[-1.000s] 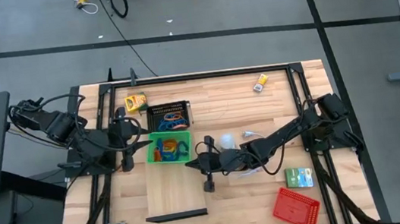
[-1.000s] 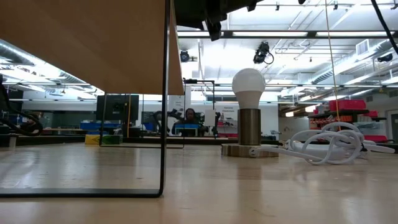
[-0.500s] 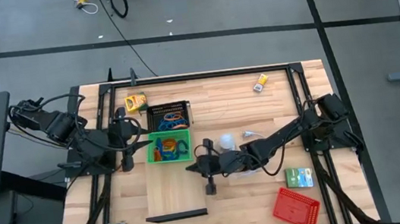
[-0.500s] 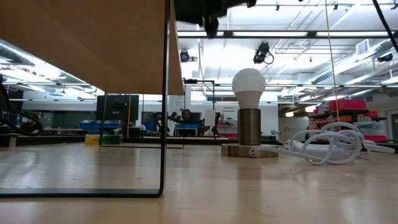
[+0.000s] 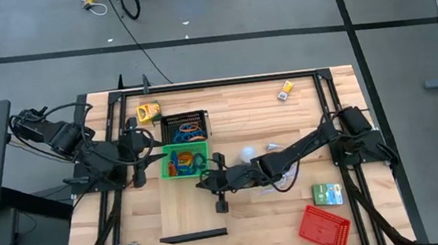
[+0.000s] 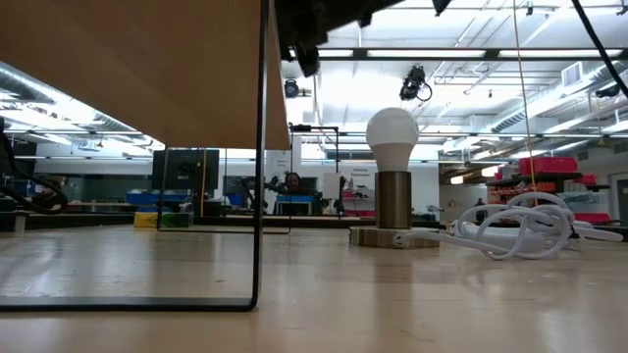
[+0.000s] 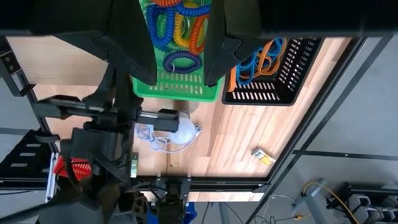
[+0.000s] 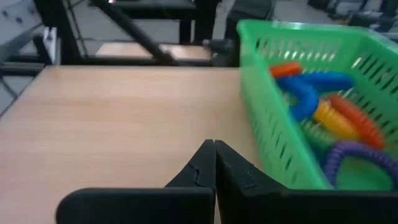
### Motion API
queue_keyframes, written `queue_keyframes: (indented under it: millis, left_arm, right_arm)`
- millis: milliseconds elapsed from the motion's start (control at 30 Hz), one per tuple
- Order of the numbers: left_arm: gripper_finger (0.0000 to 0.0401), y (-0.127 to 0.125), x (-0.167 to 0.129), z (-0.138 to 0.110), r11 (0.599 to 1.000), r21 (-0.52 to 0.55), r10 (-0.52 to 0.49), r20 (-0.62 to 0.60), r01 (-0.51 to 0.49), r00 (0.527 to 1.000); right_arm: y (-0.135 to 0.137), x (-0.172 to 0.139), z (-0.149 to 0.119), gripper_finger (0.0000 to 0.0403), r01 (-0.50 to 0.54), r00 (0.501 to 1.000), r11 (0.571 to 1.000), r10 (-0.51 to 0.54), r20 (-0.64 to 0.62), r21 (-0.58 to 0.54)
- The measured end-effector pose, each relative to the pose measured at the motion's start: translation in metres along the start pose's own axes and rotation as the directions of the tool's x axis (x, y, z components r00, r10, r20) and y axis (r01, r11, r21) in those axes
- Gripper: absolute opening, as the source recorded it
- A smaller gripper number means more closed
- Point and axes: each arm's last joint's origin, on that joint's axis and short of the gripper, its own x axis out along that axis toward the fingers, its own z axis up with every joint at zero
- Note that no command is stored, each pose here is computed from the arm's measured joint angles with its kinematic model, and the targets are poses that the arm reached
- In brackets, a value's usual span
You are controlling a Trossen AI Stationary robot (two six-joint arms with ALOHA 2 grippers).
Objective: Pick & Place Office Desk Supplies
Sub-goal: Put the green bin on the shelf
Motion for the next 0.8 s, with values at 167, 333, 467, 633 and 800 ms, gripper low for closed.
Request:
queue_keyframes:
  millis: [167, 333, 467, 633, 800]
  left_arm:
    - [0.014, 0.0001, -0.0002, -0.0001, 1.0, 0.004, -0.003, -0.001, 0.003, 1.0]
    - [0.014, 0.0001, -0.0002, -0.0001, 1.0, 0.009, -0.003, -0.001, 0.003, 1.0]
    - [0.014, 0.0001, -0.0002, -0.0001, 1.0, 0.009, -0.003, -0.001, 0.003, 1.0]
    - [0.014, 0.0001, -0.0002, -0.0001, 1.0, 0.009, -0.003, -0.001, 0.003, 1.0]
    - [0.014, 0.0001, -0.0002, -0.0001, 1.0, 0.009, -0.003, -0.001, 0.003, 1.0]
  right_arm:
    - [-0.0019, 0.0031, -0.0011, 0.0, 0.081, 0.997, 0.997, -0.081, 0.004, 0.0]
    - [-0.0006, 0.0021, -0.0015, 0.0, 0.132, 0.991, 0.991, -0.132, 0.004, -0.004]
    - [0.0001, 0.0013, -0.0022, 0.0, 0.174, 0.985, 0.985, -0.174, 0.002, -0.009]
    - [-0.0011, 0.001, -0.0023, 0.0, 0.213, 0.977, 0.977, -0.213, 0.002, -0.013]
    - [-0.0021, 0.0007, -0.0038, 0.0, 0.245, 0.969, 0.969, -0.246, -0.009, -0.021]
